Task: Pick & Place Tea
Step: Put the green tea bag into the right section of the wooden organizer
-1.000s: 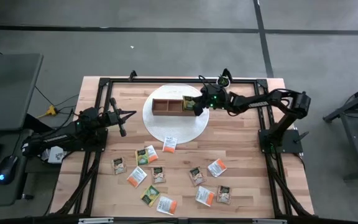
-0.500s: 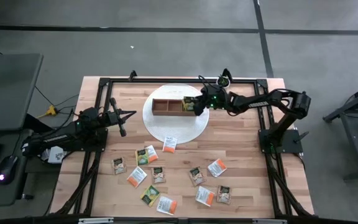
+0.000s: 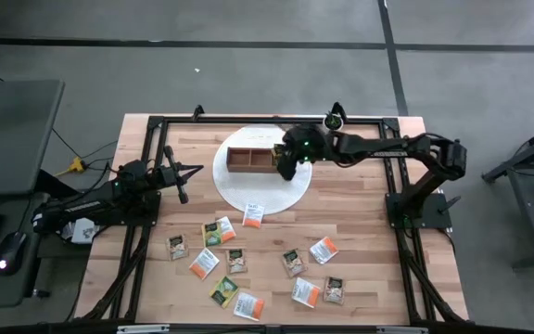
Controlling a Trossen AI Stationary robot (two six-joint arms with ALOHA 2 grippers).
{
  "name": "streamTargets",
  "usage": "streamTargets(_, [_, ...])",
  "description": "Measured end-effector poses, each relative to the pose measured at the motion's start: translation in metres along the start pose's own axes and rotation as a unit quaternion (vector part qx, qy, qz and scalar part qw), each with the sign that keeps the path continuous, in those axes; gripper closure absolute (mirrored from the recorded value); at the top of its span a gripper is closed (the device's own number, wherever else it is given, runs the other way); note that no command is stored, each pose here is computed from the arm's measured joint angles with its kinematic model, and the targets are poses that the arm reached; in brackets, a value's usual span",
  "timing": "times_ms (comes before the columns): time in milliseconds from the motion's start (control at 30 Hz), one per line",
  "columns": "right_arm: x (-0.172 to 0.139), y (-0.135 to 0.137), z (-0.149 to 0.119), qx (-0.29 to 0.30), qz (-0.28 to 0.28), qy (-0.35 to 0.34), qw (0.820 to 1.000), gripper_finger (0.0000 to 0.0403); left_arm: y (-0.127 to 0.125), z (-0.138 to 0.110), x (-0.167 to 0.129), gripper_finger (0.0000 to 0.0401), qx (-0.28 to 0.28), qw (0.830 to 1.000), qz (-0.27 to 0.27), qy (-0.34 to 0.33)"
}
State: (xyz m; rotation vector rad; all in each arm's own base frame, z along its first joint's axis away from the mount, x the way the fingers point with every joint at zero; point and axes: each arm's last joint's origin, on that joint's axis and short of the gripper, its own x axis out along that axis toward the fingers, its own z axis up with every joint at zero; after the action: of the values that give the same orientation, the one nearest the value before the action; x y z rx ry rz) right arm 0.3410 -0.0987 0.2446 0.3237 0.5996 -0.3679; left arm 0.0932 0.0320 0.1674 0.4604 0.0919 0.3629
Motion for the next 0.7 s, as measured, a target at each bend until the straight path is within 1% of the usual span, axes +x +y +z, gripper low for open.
streamTargets(67, [0.001, 0.016, 0.005, 0.017, 0.030, 0.023, 0.999, 0.0214, 0.000, 0.000, 0.000, 0.0400, 0.000, 1.000, 0.000, 0.000])
streamTargets(133, [0.007, 0.031, 0.006, 0.046, 0.067, 0.041, 0.996, 0.0214, 0.000, 0.000, 0.000, 0.0400, 0.000, 1.000, 0.000, 0.000])
streamTargets(200, [0.015, 0.047, 0.005, 0.078, 0.102, 0.063, 0.990, 0.0213, 0.000, 0.000, 0.000, 0.0400, 0.000, 1.000, 0.000, 0.000])
streamTargets(333, [0.038, 0.078, -0.005, 0.131, 0.147, 0.114, 0.974, 0.0213, 0.000, 0.000, 0.000, 0.0400, 0.000, 1.000, 0.000, 0.000])
streamTargets(467, [0.065, 0.106, -0.017, 0.181, 0.174, 0.159, 0.955, 0.0213, 0.000, 0.000, 0.000, 0.0400, 0.000, 1.000, 0.000, 0.000])
streamTargets(567, [0.087, 0.124, -0.021, 0.219, 0.194, 0.180, 0.939, 0.0213, 0.000, 0.000, 0.000, 0.0400, 0.000, 1.000, 0.000, 0.000])
streamTargets(700, [0.111, 0.142, -0.021, 0.266, 0.191, 0.188, 0.926, 0.0213, 0.000, 0.000, 0.000, 0.0400, 0.000, 1.000, 0.000, 0.000])
